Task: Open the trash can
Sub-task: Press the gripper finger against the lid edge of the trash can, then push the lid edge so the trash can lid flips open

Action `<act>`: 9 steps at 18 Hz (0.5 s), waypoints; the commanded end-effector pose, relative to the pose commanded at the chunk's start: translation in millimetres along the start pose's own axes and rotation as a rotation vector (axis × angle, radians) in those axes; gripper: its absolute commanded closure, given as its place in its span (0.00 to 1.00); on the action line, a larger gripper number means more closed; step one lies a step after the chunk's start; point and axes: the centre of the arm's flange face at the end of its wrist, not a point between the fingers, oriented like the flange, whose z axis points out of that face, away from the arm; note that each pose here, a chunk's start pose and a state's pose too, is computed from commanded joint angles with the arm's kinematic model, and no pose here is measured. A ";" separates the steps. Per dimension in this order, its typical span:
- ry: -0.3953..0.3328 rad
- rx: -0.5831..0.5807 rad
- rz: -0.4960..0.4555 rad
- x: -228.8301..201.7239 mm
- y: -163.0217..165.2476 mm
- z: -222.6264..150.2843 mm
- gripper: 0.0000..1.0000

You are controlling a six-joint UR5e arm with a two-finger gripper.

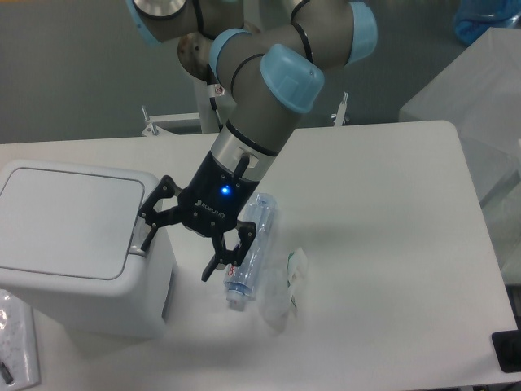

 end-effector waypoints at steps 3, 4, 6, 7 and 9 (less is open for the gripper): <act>0.000 -0.003 -0.002 -1.4 0.6 1.5 0.00; -0.001 -0.004 -0.003 -2.2 1.0 2.2 0.00; -0.001 -0.004 -0.003 -2.2 1.0 2.2 0.00; -0.001 -0.004 -0.003 -2.2 1.0 2.2 0.00; -0.001 -0.004 -0.003 -2.2 1.0 2.2 0.00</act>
